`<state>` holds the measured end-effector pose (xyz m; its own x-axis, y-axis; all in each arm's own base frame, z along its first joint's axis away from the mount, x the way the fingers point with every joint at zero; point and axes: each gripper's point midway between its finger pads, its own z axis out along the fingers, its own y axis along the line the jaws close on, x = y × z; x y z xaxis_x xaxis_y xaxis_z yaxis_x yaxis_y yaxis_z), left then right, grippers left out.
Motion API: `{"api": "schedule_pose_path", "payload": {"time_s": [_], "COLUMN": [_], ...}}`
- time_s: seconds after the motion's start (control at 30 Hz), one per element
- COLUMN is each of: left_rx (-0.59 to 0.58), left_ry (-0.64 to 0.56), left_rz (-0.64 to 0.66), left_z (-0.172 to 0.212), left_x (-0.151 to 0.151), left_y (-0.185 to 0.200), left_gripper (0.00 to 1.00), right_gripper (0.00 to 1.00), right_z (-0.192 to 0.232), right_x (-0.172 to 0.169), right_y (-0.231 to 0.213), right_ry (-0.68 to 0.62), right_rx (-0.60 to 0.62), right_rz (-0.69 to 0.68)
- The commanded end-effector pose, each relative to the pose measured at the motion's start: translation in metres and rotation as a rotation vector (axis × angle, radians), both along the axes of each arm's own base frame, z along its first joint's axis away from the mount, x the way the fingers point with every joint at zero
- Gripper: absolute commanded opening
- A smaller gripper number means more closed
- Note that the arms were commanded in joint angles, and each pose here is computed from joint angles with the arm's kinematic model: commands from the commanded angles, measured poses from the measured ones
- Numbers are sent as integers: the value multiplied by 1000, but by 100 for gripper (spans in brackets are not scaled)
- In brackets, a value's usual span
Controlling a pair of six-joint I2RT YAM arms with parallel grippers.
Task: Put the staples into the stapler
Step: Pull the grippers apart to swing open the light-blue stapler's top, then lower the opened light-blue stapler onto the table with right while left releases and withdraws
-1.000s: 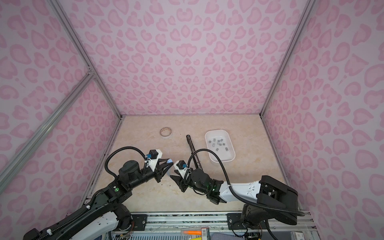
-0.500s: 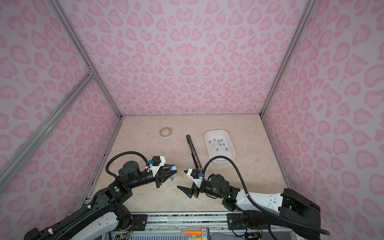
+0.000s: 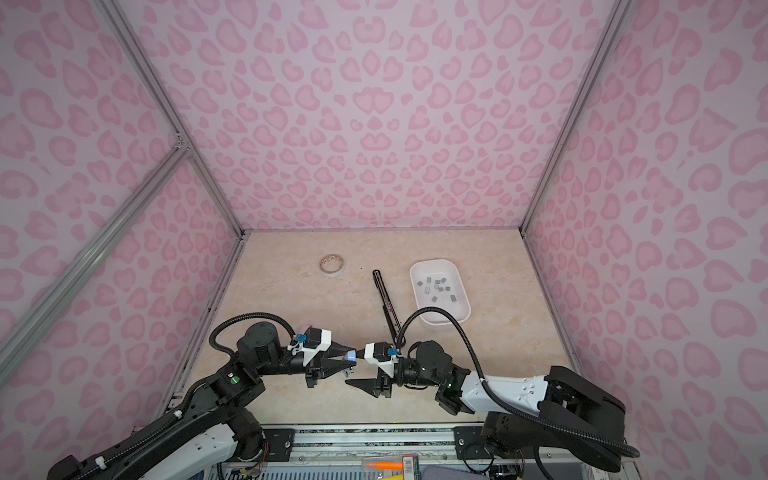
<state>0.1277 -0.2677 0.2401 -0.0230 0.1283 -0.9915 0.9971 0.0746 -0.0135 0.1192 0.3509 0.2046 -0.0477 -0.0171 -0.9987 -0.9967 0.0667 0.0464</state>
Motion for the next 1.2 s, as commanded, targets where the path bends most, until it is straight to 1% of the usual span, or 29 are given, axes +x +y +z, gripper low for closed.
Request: {"api": "schedule_pose_path", "payload": {"time_s": [0.0, 0.2, 0.43, 0.6, 0.67, 0.73, 0.77, 0.83, 0.87, 0.9, 0.93, 1.0, 1.07, 1.17], "left_rx": [-38, -42, -43, -37, -34, -34, -33, -32, -31, -20, -10, 17, 57, 116], "left_ry": [-53, -56, -57, -51, -48, -47, -41, -11, 12, 42, 67, 135, 209, 293], "left_rz": [-19, -4, -4, 1, 13, 40, 76, 181, 259, 343, 415, 607, 802, 1070], "left_z": [14, 14, 14, 12, 11, 10, 10, 12, 14, 12, 9, 2, -5, -18], "left_x": [-3, -2, -3, -2, -1, 3, 8, 23, 34, 45, 54, 77, 96, 112], "left_y": [0, 1, 2, 2, 3, 4, 6, 11, 16, 23, 29, 49, 73, 114], "left_gripper": [4, 4, 4, 3, 7, 15, 20, 35, 45, 51, 55, 66, 69, 68], "right_gripper": [53, 40, 22, 16, 14, 12, 10, 4, 2, 2, 2, 0, 0, 0], "right_z": [11, 10, 12, 13, 13, 9, 6, -1, -7, -12, -17, -31, -42, -59], "right_x": [-3, -1, 0, 0, 0, 3, 7, 20, 29, 36, 44, 58, 69, 84], "right_y": [7, 16, 19, 19, 18, 19, 20, 20, 17, 13, 9, -2, -12, -27], "right_ry": [8, 40, 51, 54, 53, 50, 64, 105, 129, 150, 168, 208, 243, 283], "right_rx": [46, 58, 73, 78, 75, 54, 36, -10, -39, -61, -80, -126, -167, -221], "right_rz": [41, 60, 65, 66, 60, 50, 26, -54, -108, -162, -216, -326, -420, -550]}}
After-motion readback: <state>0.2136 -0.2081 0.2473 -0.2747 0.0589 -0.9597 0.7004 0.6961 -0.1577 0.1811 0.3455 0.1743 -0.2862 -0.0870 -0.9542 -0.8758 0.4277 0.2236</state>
